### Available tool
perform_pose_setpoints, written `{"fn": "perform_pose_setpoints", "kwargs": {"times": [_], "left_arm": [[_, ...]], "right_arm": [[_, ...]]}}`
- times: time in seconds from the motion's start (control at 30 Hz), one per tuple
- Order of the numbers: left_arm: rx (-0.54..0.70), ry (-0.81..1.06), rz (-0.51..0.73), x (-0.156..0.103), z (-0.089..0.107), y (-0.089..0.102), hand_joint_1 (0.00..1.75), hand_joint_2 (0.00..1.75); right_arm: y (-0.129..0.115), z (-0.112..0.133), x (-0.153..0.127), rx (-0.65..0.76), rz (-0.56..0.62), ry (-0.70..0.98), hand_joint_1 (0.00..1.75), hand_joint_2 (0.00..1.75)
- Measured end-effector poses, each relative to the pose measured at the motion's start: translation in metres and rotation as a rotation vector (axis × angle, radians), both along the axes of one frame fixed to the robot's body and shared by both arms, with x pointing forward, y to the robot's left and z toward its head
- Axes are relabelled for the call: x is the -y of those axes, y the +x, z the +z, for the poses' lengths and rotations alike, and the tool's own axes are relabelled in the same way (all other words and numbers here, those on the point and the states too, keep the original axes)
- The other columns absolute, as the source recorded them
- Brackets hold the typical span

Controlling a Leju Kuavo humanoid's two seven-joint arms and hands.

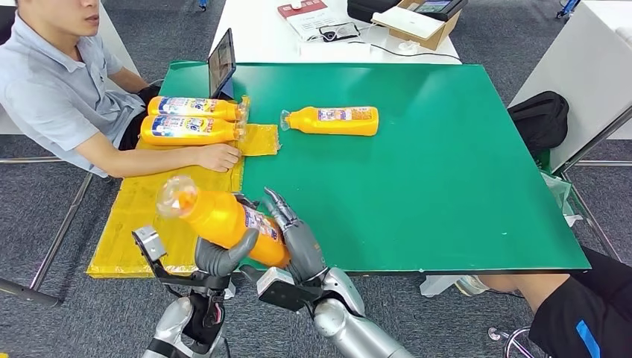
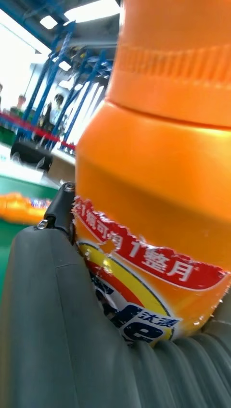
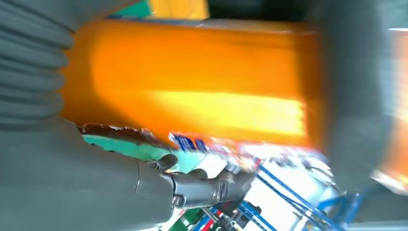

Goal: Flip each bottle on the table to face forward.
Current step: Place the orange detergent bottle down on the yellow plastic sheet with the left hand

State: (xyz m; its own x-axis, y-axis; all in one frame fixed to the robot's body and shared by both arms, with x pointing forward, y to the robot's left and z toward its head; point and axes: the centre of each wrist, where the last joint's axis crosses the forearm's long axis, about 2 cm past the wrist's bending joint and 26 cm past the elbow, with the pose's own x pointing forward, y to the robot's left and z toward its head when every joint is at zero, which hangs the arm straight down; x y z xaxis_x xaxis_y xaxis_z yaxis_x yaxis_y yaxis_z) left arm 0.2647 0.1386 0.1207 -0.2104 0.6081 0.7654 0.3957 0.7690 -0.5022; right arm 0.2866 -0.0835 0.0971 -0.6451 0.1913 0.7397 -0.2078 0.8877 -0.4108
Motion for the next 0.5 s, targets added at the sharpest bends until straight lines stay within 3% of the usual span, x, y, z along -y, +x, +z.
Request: {"fn": "perform_pose_setpoints", "kwargs": {"times": [0.13,0.27,0.5], "left_arm": [[-0.052,-0.037,0.063,-0.007,-0.001,0.008,1.75,1.75],[-0.101,0.008,0.213,-0.023,-0.002,0.024,1.75,1.75],[-0.111,0.024,0.265,-0.032,-0.001,0.038,1.75,1.75]], "right_arm": [[-0.006,0.007,-0.002,0.047,-0.057,0.063,0.0,0.0],[-0.009,0.023,-0.001,0.14,-0.182,0.135,0.0,0.0],[-0.012,0.036,-0.003,0.194,-0.185,0.172,0.0,0.0]]}}
